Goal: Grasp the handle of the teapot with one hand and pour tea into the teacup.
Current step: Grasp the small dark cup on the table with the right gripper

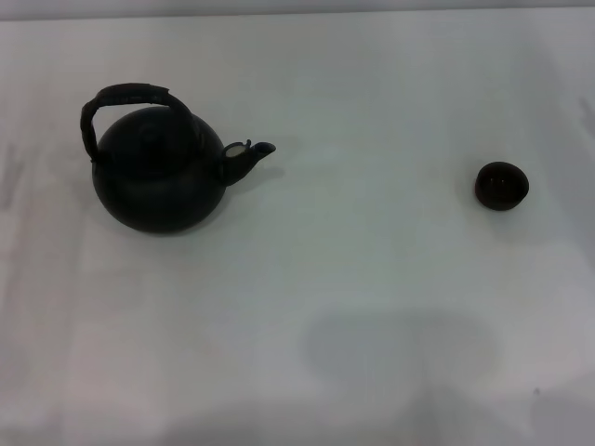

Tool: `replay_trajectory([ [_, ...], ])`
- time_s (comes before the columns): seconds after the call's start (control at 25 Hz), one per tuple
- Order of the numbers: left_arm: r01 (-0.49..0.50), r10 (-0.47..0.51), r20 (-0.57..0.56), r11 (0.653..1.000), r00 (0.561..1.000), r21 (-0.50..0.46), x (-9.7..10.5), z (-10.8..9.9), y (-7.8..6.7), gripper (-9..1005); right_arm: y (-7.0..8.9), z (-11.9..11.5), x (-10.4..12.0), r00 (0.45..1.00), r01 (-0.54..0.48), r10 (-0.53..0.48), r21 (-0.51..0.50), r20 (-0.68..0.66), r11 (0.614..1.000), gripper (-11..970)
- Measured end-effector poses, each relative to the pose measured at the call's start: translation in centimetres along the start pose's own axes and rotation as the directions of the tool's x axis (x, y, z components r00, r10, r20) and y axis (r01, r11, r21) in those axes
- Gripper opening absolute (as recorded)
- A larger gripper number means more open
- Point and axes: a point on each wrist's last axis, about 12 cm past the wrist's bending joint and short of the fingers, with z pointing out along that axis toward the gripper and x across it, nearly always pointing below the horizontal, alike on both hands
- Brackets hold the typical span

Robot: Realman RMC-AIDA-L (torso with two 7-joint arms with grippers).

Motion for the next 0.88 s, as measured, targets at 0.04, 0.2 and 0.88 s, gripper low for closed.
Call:
replay_trajectory([
  [0.04, 0.002, -0.002, 0.001, 1.0, 1.0, 0.0, -0.01, 0.1, -0.06, 880, 0.0, -0.01, 0.01, 1.0, 0.0, 0.0, 0.0, 0.0, 1.0, 843],
  [0.2, 0.002, -0.002, 0.001, 1.0, 1.0, 0.0, -0.03, 0.18, -0.04, 880, 0.0, -0.03, 0.0, 1.0, 0.001, -0.001, 0.0, 0.001, 1.0, 841],
  [0.88, 0.003, -0.003, -0.008, 1.0, 1.0, -0.004, 0.07, 0.23, -0.03, 881, -0.02, 0.44, -0.74, 1.0, 0.025, -0.025, -0.043, 0.012, 0.999, 831],
])
